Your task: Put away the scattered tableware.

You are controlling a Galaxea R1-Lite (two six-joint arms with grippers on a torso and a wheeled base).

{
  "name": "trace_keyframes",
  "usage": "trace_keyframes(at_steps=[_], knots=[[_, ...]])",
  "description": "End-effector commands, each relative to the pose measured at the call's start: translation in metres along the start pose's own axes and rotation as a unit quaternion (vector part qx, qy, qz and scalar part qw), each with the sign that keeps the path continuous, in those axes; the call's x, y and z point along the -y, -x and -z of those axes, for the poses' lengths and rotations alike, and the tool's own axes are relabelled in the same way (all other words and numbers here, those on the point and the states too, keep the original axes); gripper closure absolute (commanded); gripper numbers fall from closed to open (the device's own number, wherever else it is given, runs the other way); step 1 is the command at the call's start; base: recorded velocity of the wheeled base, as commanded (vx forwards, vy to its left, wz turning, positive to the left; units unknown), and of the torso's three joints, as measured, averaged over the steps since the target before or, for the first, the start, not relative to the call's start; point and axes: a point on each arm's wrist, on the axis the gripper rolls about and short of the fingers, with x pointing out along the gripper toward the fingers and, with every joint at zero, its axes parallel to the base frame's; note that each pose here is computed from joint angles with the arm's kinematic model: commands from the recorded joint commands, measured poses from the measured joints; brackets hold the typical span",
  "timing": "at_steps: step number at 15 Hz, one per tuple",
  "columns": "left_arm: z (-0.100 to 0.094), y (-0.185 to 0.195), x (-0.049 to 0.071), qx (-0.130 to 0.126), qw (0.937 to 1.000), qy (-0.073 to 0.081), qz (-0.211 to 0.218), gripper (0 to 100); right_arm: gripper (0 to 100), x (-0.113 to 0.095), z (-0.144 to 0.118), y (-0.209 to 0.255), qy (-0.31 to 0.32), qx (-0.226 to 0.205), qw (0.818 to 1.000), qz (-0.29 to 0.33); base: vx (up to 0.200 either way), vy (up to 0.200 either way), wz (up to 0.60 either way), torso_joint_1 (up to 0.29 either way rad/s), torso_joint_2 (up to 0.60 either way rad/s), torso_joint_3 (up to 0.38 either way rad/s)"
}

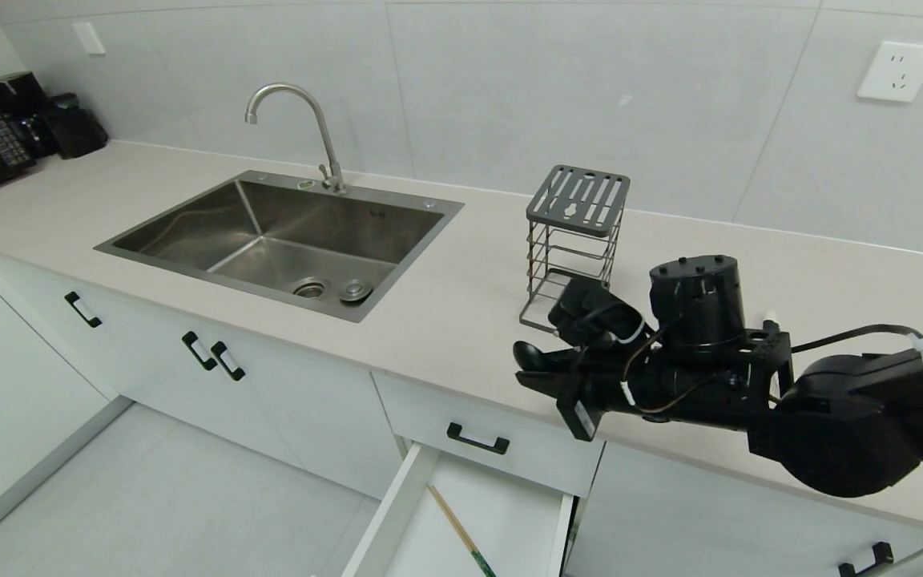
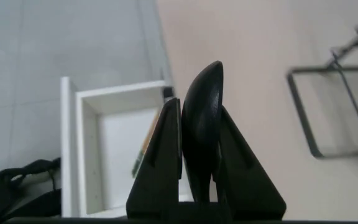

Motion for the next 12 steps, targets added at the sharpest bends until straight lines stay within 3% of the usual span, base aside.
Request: trace_keyframes(at_steps=[1, 3, 8, 12], knots=[[0.0, 0.0, 0.0, 0.0, 1.0, 0.0, 0.0, 0, 100, -0.026, -0.018, 0.001, 0.005, 0.035, 0.999, -0.03, 0.0, 0.0, 0.0, 0.0, 0.0, 0.0], [0.0, 0.0, 0.0, 0.0, 1.0, 0.0, 0.0, 0, 100, -0.047, -0.029, -0.003, -0.011, 0.063, 0.997, -0.051, 0.0, 0.0, 0.0, 0.0, 0.0, 0.0], [0.0, 0.0, 0.0, 0.0, 1.0, 0.0, 0.0, 0, 100, -0.097, -0.022, 0.004, -0.09, 0.031, 0.991, -0.098, 0.0, 0.0, 0.0, 0.0, 0.0, 0.0], [0.0, 0.0, 0.0, 0.0, 1.0, 0.0, 0.0, 0, 100, -0.106, -0.027, 0.004, -0.088, 0.037, 0.989, -0.109, 0.0, 0.0, 0.0, 0.0, 0.0, 0.0]])
